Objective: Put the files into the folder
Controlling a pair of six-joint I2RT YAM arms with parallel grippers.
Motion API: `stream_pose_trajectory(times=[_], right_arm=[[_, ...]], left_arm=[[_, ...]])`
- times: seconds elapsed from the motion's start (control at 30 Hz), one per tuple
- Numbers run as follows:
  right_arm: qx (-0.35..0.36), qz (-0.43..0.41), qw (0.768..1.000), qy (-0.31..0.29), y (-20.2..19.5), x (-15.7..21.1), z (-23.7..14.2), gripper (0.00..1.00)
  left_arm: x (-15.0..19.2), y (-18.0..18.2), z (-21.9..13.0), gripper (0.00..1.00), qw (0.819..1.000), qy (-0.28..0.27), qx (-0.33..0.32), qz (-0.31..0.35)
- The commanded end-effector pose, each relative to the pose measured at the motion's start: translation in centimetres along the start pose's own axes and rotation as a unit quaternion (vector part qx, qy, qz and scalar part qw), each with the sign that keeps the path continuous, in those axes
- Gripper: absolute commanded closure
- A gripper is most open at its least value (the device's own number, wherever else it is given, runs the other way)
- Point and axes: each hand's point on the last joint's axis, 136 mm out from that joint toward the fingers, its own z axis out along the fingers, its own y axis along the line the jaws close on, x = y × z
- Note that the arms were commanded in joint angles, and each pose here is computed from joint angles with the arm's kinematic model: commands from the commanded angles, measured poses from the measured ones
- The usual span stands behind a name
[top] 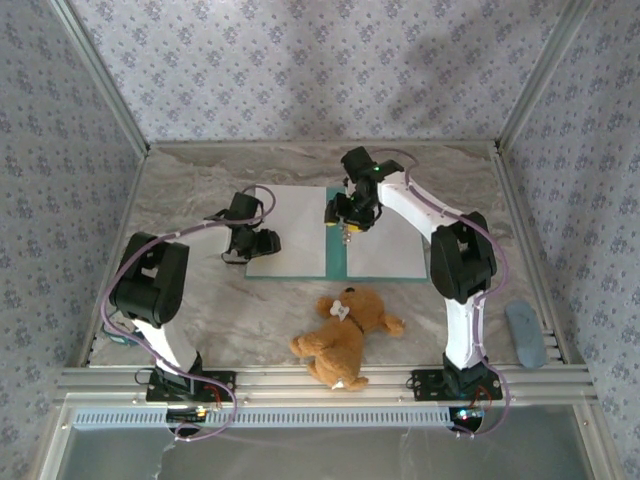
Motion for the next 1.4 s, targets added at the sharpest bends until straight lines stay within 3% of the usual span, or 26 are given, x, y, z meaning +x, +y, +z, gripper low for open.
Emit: stream_pose_trajectory(times=[0.0,0.07,0.73,1.37], right_arm=[[0.030,0.005,1.000,0.007,-1.6,-0.5,-0.3,0.43],[0.034,0.007,0.999,0.009,-1.9,-0.6,-0.2,0.48],[0.057,0.025,0.998,0.034,-3.1,-2.4,1.3,0.64],[0.080,0.022,0.996,0.038,-4.0,-2.6,2.0,0.74]], left_arm=[[2.1,-0.8,1.4,0.55,0.999,0.038,0.010,-0.014],[2.2,-1.1,1.6,0.55,0.999,0.039,0.012,-0.017],[2.1,-1.0,1.8,0.55,0.998,0.052,-0.010,-0.017],[2.1,-1.0,1.6,0.55,0.998,0.054,-0.014,-0.017]])
